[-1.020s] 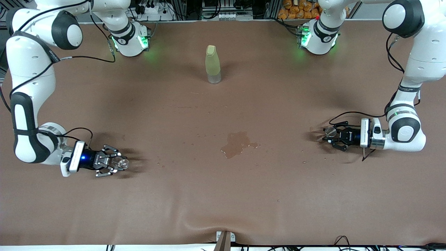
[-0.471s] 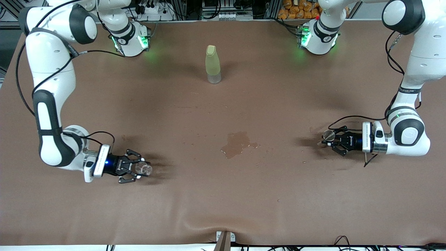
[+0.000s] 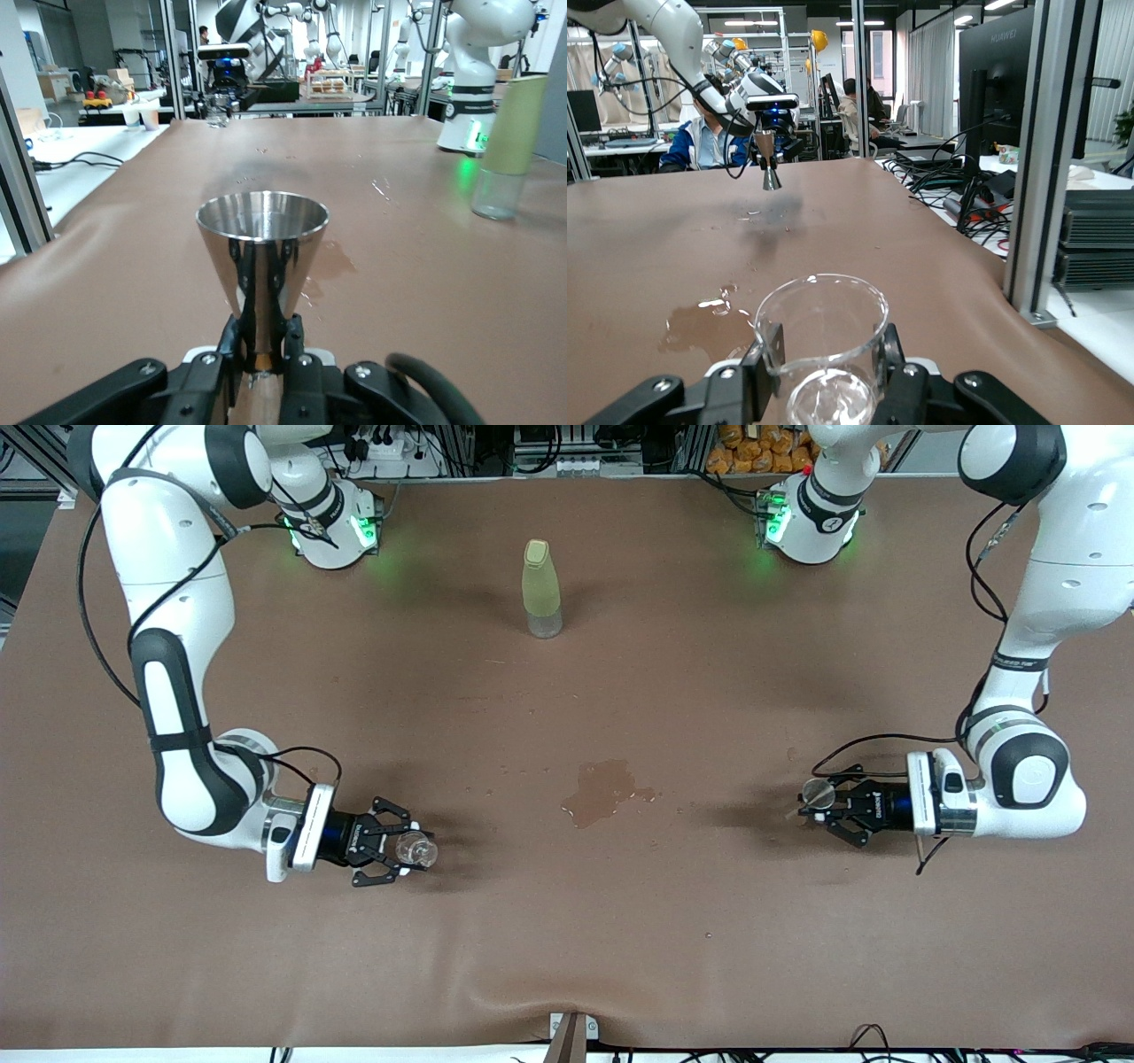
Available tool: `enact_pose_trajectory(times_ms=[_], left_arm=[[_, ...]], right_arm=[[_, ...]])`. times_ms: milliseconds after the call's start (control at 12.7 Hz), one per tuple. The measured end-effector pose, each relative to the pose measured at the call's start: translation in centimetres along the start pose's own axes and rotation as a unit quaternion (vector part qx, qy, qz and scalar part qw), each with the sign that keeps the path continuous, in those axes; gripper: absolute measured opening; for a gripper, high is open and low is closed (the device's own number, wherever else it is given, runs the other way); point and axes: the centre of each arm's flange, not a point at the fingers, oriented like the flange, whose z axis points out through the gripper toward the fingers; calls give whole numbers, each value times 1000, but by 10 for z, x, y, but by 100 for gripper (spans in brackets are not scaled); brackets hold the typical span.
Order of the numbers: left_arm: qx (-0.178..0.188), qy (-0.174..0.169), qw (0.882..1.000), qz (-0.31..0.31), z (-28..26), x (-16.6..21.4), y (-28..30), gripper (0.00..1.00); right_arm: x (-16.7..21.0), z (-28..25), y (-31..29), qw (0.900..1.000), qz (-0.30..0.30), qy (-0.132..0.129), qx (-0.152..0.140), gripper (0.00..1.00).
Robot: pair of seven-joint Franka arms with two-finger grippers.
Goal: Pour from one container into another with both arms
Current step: 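Lift the beaker and jigger, bringing both grippers toward each other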
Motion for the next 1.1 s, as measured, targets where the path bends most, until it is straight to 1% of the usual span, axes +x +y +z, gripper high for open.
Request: enact_pose_trajectory(times_ms=[78,235,392,471,706,942,1099], left_arm=[[11,6,1000,0,7,3,-4,21],[22,23,999,-4,29,8,-10,21],[24,51,998,-12,75,16,-15,21],[23,55,998,-14,105,22,-17,21],[30,58,998,-20,194,45,-18,21],[53,42,997,-38,270,55,-7,21],[68,34,996,-47,314,66,1,21]], right_arm=[[9,6,-2,1000,7,3,-1,49],[26,16,-7,1000,18,-6,-11,49],[45,26,-20,999,20,-14,-26,49],[54,30,-28,999,21,-17,-29,49],[73,34,-55,999,39,-21,-24,49],[80,27,-78,998,60,-22,-19,49],[93,38,-100,997,78,-22,-16,49]])
